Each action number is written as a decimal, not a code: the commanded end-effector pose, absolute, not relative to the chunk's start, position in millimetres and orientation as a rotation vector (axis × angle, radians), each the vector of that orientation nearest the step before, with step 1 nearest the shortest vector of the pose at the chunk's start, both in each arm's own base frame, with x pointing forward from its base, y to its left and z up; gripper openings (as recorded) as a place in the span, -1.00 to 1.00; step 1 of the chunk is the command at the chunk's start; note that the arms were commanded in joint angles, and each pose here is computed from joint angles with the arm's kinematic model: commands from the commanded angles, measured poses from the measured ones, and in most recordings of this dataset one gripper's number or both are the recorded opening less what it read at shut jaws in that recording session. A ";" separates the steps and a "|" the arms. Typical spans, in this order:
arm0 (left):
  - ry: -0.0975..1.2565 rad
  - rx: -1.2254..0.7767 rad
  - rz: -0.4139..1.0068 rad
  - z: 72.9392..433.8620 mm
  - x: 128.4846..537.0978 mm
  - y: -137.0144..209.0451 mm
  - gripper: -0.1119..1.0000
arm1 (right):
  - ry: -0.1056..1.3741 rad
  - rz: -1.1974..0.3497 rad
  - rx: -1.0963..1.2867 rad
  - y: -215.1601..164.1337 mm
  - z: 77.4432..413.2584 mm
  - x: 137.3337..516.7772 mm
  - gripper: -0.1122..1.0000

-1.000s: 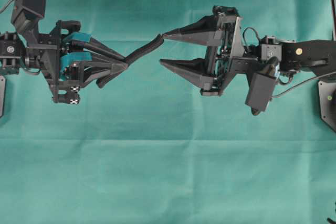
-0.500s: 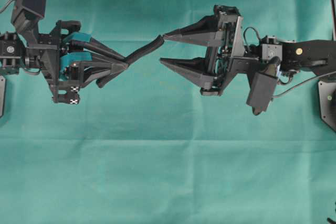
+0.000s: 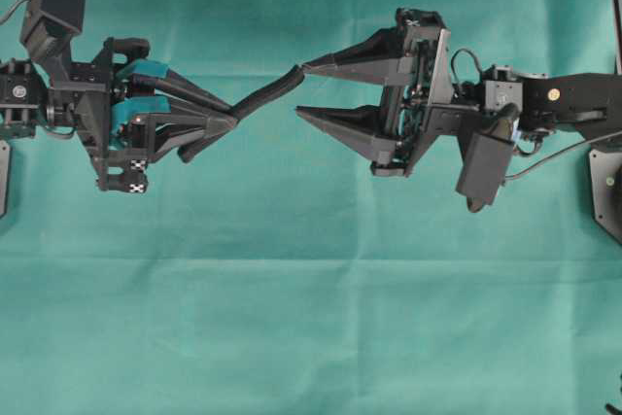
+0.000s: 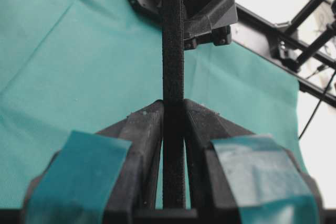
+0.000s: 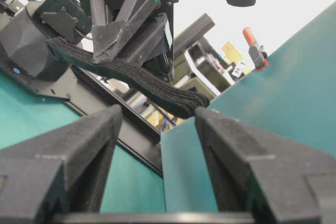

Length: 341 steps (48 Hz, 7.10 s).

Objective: Peel off the Velcro with your right arm.

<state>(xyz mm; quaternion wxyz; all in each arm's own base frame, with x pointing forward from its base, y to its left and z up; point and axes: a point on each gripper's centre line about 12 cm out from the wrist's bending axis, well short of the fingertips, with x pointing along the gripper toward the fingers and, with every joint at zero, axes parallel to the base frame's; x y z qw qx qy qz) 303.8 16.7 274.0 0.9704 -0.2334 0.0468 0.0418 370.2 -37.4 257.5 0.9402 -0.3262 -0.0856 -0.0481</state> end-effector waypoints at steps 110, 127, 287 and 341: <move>0.067 -0.472 0.098 279.5 302.4 22.3 -0.62 | -0.193 -0.102 -0.671 -40.4 261.9 373.8 -0.44; 0.064 -0.472 0.100 280.7 302.7 23.3 -0.62 | -0.193 -0.095 -0.670 -38.0 260.6 372.8 -0.60; 0.048 -0.471 0.106 281.7 304.3 26.3 -0.62 | -0.138 -0.035 -0.663 -25.3 244.6 410.4 -0.97; 0.037 -0.471 0.120 280.5 304.0 31.0 -0.62 | -0.089 0.040 -0.668 -3.0 229.7 452.5 -0.97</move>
